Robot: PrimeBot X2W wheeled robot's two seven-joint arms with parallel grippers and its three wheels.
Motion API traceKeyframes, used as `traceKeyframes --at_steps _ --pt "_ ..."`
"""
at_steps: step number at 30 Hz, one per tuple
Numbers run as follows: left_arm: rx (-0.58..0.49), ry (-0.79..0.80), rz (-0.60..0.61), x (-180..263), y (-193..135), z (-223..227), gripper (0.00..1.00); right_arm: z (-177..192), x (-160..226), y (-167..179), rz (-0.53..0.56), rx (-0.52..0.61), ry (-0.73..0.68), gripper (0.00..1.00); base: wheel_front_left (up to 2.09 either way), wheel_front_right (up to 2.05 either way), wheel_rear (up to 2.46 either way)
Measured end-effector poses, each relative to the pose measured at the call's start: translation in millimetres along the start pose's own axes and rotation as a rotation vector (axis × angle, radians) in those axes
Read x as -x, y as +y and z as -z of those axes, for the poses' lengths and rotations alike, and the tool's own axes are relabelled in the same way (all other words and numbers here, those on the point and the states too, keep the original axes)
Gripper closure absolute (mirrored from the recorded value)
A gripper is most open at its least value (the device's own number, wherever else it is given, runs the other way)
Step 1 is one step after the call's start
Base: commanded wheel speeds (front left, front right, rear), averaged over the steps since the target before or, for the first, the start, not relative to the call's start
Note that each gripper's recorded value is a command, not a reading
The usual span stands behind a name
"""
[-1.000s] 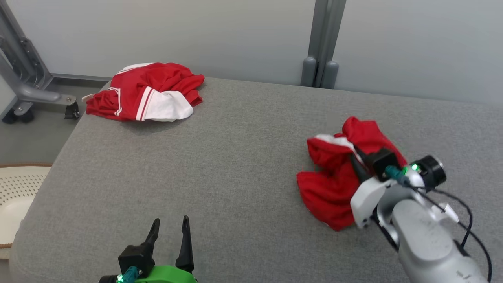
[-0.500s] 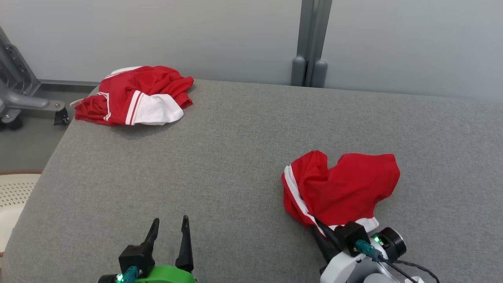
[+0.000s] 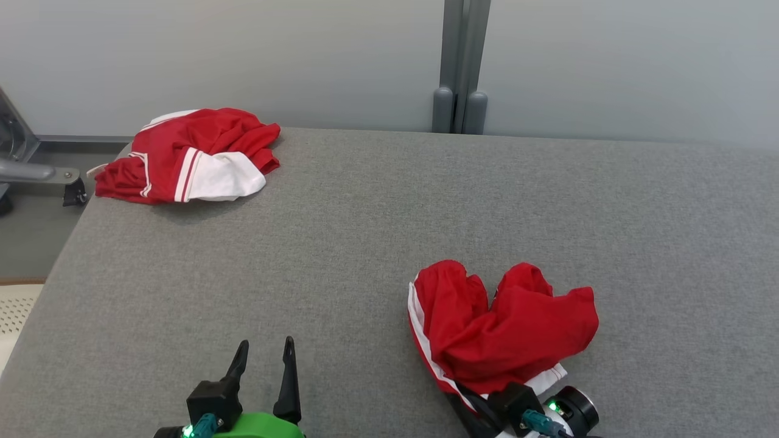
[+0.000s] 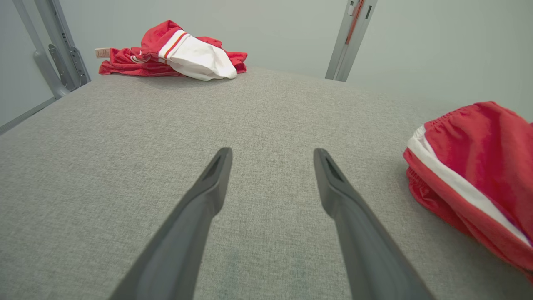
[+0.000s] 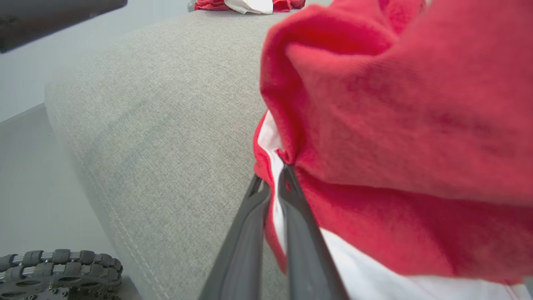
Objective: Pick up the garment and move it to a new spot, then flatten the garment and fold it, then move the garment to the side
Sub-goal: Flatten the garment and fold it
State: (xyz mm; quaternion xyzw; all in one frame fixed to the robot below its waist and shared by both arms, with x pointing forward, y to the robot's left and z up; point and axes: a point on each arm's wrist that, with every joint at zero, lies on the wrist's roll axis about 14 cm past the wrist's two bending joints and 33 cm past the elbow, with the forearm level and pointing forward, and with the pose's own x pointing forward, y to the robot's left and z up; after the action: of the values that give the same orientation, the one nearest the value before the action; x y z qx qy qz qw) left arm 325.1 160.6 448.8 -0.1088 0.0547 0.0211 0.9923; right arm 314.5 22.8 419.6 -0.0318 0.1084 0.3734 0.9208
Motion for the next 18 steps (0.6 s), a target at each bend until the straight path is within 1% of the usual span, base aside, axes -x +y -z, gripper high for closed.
traceKeyframes --at_steps 1,2,7,11,14,18 --pt "0.0 0.001 0.004 -0.3 -1.1 0.2 0.0 -1.5 0.0 0.1 0.002 -0.004 -0.005 0.16 0.0 0.0 0.0" --pt "-0.001 0.001 0.009 -0.7 -2.3 0.3 0.0 -3.7 0.1 -0.3 0.005 -0.008 -0.014 0.0 0.0 0.0 0.0" --pt "-0.006 0.005 0.029 -2.0 -8.3 1.5 0.0 -22.2 1.7 -7.5 0.036 -0.022 -0.08 0.0 0.0 0.0 0.0" --pt "-0.008 0.009 0.05 -1.9 -14.8 2.8 0.0 -47.0 7.6 -19.1 0.085 -0.039 -0.168 0.0 0.0 0.0 0.0" --pt "-0.01 0.007 0.065 -1.4 -19.5 2.5 0.0 -68.0 17.9 -35.0 0.147 -0.06 -0.249 0.0 0.0 0.0 0.0" --pt "-0.01 0.003 0.077 -1.0 -23.3 1.5 0.0 -82.8 43.6 -73.4 0.278 -0.06 -0.318 0.0 0.0 0.0 0.0"
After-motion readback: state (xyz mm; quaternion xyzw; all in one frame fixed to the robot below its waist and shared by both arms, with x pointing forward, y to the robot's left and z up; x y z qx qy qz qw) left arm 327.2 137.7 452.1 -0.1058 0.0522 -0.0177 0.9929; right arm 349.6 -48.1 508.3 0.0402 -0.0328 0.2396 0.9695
